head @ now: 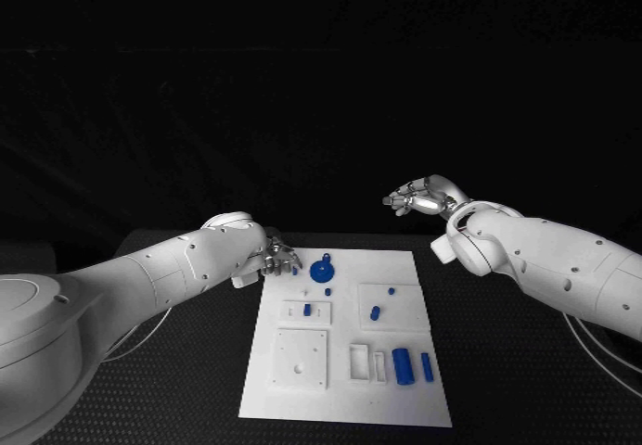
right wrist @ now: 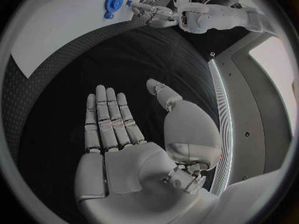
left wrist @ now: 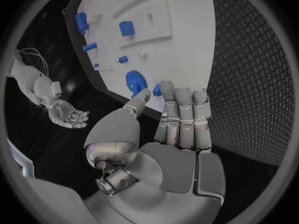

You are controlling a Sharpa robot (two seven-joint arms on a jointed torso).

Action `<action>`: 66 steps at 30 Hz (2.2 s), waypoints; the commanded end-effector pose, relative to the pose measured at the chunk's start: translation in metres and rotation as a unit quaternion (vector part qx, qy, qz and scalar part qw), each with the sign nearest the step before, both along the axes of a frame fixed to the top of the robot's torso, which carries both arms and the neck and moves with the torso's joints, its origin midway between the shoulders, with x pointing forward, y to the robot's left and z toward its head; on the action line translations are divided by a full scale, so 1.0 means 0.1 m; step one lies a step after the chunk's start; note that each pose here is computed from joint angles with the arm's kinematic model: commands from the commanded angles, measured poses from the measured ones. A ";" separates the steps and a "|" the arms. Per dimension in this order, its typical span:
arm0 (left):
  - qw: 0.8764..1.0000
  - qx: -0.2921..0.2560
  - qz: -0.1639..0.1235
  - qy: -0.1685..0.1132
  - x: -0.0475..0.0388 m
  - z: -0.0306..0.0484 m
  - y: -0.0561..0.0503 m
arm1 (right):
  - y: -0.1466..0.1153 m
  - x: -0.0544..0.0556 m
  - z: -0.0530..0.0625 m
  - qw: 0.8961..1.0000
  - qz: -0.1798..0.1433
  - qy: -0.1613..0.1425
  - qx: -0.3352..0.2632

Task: Assemble the parts on the task board

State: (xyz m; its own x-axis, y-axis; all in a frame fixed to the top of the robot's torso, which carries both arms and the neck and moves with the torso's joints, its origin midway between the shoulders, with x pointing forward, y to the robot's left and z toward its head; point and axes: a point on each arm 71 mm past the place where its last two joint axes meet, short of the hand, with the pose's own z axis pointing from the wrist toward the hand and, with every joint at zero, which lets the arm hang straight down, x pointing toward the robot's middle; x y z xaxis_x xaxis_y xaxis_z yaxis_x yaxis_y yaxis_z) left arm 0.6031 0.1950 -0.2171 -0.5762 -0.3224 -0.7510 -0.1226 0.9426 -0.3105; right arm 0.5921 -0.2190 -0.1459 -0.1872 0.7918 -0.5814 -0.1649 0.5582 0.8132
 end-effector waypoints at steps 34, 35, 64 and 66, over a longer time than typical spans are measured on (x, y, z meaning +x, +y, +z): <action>0.999 -0.029 -0.002 0.014 0.004 -0.014 0.02 | 0.03 0.00 0.00 1.000 0.006 0.000 0.001; 0.999 -0.029 -0.002 0.014 0.005 -0.014 0.02 | 0.03 0.00 0.00 1.000 0.006 0.000 0.001; 0.995 -0.085 0.050 0.000 0.030 0.014 0.11 | 0.01 0.01 0.00 1.000 0.006 0.002 0.001; 0.995 -0.087 0.049 -0.001 0.019 0.016 0.12 | 0.00 0.01 0.00 1.000 0.005 0.002 0.000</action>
State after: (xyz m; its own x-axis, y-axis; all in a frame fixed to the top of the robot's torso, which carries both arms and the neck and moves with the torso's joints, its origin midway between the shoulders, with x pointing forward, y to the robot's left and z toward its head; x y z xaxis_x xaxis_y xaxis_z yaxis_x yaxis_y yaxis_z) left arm 0.6051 0.2092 -0.2168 -0.5469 -0.4636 -0.6971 -0.2017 0.8811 -0.4277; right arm 0.5928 -0.2190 -0.1461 -0.1869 0.7918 -0.5815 -0.1636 0.5586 0.8132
